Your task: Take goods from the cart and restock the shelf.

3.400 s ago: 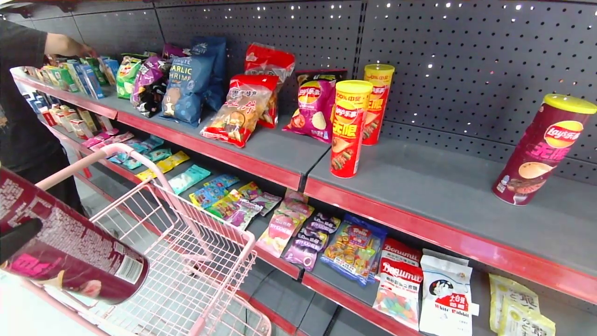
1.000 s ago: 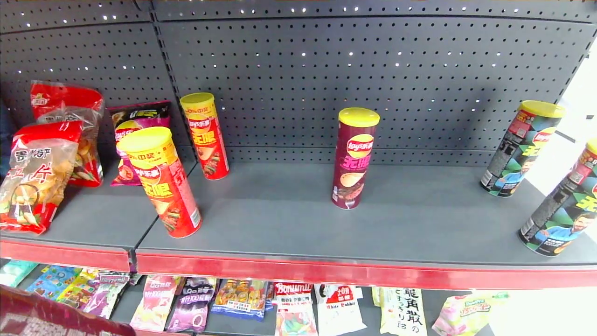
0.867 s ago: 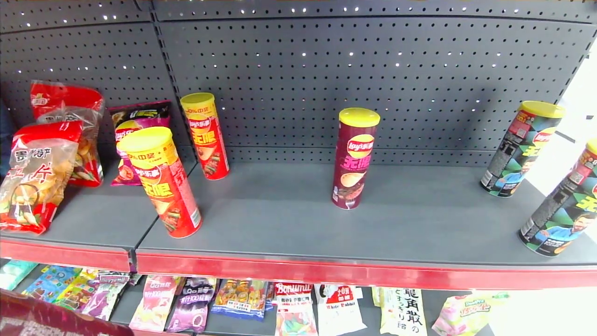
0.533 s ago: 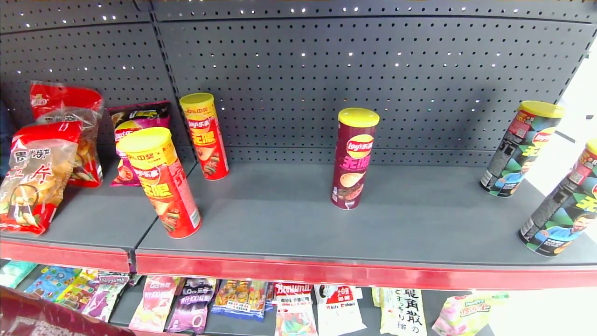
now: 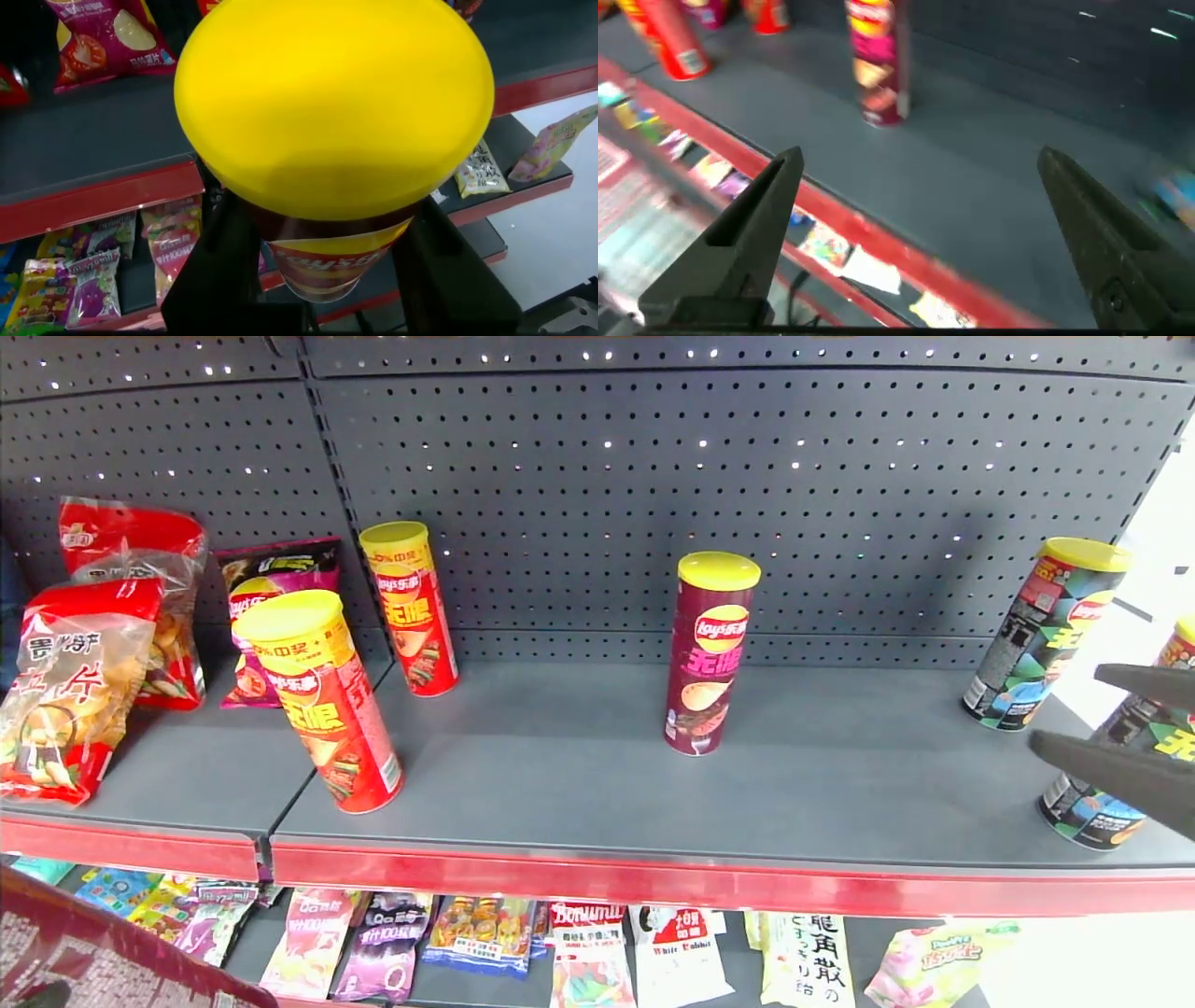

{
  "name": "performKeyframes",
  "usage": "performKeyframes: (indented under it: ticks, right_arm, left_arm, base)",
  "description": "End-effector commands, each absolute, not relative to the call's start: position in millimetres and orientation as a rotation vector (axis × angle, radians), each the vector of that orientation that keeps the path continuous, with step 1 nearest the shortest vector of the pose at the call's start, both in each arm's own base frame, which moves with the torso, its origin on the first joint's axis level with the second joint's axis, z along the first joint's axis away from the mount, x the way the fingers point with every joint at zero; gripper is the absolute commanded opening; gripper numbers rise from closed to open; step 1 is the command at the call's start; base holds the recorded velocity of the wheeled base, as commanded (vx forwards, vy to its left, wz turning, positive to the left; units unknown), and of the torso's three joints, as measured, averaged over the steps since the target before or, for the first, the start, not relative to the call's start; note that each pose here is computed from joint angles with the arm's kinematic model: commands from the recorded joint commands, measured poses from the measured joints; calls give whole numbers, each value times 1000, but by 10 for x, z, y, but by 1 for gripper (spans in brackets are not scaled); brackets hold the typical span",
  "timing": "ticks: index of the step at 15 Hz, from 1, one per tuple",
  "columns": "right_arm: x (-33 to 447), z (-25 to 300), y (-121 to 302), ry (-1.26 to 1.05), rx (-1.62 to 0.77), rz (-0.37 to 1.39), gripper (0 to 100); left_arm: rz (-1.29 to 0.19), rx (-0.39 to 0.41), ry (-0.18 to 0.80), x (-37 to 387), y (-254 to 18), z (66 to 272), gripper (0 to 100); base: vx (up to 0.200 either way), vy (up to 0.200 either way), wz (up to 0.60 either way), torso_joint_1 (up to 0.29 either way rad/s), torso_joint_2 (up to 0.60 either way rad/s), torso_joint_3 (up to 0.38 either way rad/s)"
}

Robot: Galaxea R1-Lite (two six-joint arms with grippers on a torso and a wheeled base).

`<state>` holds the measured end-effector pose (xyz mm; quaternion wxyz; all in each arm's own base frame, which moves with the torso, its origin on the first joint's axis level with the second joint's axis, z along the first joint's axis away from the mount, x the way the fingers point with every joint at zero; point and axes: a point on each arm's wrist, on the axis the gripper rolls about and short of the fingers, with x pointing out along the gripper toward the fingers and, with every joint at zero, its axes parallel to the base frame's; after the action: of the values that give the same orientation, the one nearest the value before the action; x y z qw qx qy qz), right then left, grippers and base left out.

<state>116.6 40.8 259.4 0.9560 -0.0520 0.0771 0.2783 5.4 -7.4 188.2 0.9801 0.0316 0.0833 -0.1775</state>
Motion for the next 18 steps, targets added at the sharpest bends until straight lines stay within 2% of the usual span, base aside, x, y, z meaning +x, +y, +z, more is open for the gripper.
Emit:
performKeyframes:
  ticks: [1,4,9,12,18]
  right_arm:
    - [1852,2560,838,273,-124,686,100]
    - [2249,2394,1004,241,-119,688,100]
    - [2499,2208,1108,290,-108,707,100]
    - [2703,2107,1202,240,-108,707,100]
    - [2972,2159,1316,215,-97,669,100]
  left_arm:
    - [-357,63,171,59,-74,1881,0]
    - [-356,64,169,61,-74,1889,0]
    - [-351,63,173,69,-73,1893,0]
    - [-351,66,168,68,-73,1910,0]
    - [-350,66,168,69,-73,1910,0]
  base:
    - [0,0,0,0,0,0]
    - [0,0,0,0,0,0]
    - [0,0,0,0,0,0]
    - [0,0,0,0,0,0]
    - [0,0,0,0,0,0]
